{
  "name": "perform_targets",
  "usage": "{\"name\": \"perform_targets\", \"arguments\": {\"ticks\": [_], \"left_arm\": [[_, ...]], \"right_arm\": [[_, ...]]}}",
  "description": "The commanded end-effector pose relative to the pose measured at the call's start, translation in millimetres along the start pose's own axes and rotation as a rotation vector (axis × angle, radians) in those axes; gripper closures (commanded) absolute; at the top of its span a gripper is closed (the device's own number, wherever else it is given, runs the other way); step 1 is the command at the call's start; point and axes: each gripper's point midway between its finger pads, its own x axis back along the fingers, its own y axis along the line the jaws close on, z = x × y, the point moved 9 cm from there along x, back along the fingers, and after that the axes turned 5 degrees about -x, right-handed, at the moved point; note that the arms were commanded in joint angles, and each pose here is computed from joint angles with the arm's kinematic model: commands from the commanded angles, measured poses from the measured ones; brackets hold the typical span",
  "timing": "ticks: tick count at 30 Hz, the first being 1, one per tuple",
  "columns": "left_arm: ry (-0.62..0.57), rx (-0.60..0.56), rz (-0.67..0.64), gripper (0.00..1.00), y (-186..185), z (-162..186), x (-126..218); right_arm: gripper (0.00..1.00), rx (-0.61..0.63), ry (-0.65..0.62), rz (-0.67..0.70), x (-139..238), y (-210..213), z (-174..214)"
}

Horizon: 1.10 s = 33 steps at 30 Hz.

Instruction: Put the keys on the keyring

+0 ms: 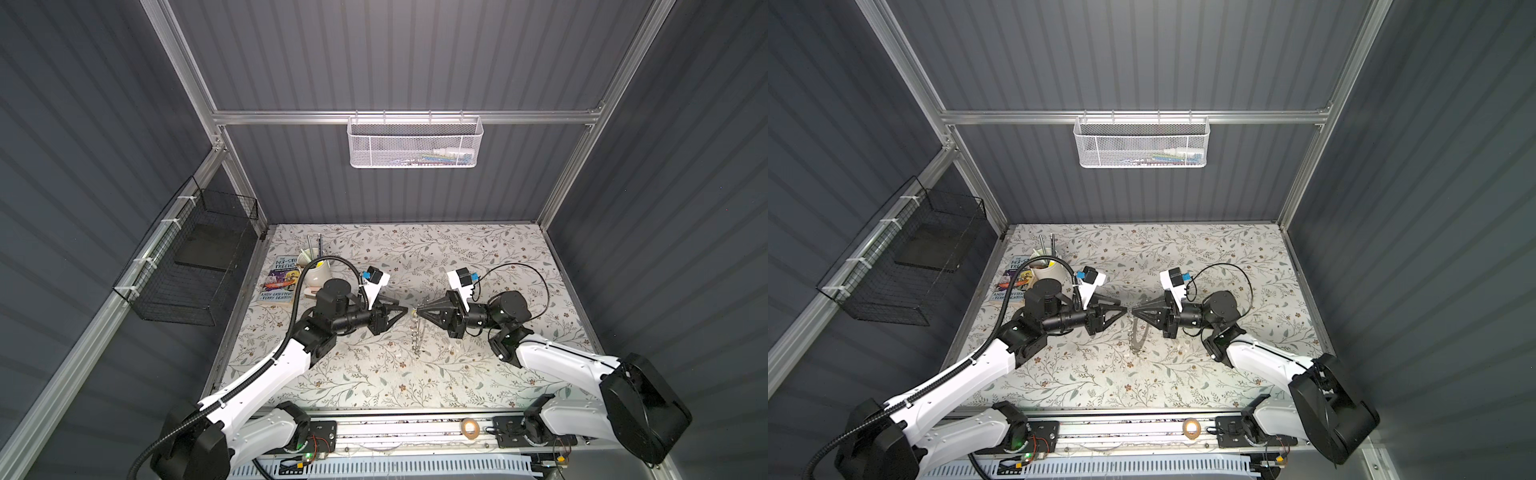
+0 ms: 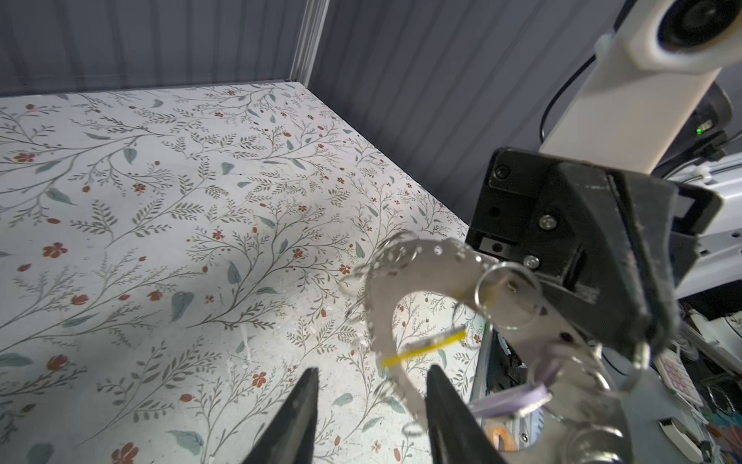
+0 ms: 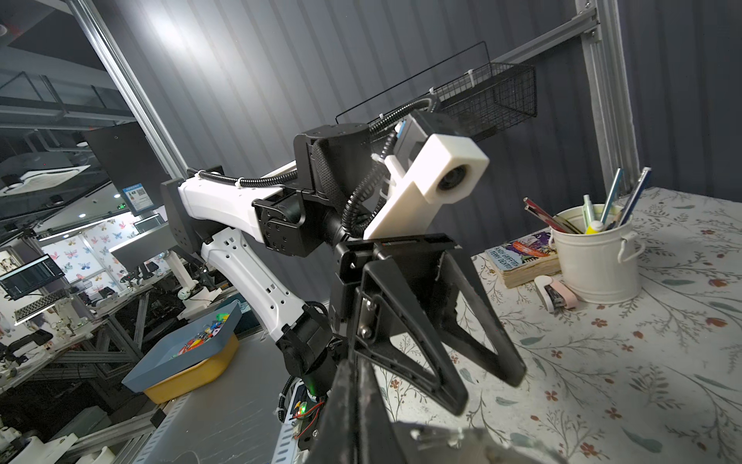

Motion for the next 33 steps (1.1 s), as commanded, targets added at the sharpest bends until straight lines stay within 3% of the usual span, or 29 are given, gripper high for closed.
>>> {"name": "perform_targets", "arguments": {"ticks": [1,9,15,23,33], "left_arm": [[-0.005,-0.02,-0.028,0.52,-3,2,11],[-0.108,-0.135,0.249,0.48,-33,-5,25],[-0.107,-0.129,0.357,0.5,-36,-10,17],[-0.135,-0.118,0.366,0.54,-33,-14,8],[-0.12,-0.112,0.391,0.69,-37,-13,1]], "right_arm": [[1.0,0.028,-0.015,-0.032,3,6,-4],[1.0,0.017,-0.015,-0.049,4,5,-6],[1.0,0.006,-0.011,-0.053,3,3,-5],[1.0,-0.003,-0.014,-0.056,2,1,-5],[1.0,-0.011,-0.015,-0.051,1,-1,-4]]}}
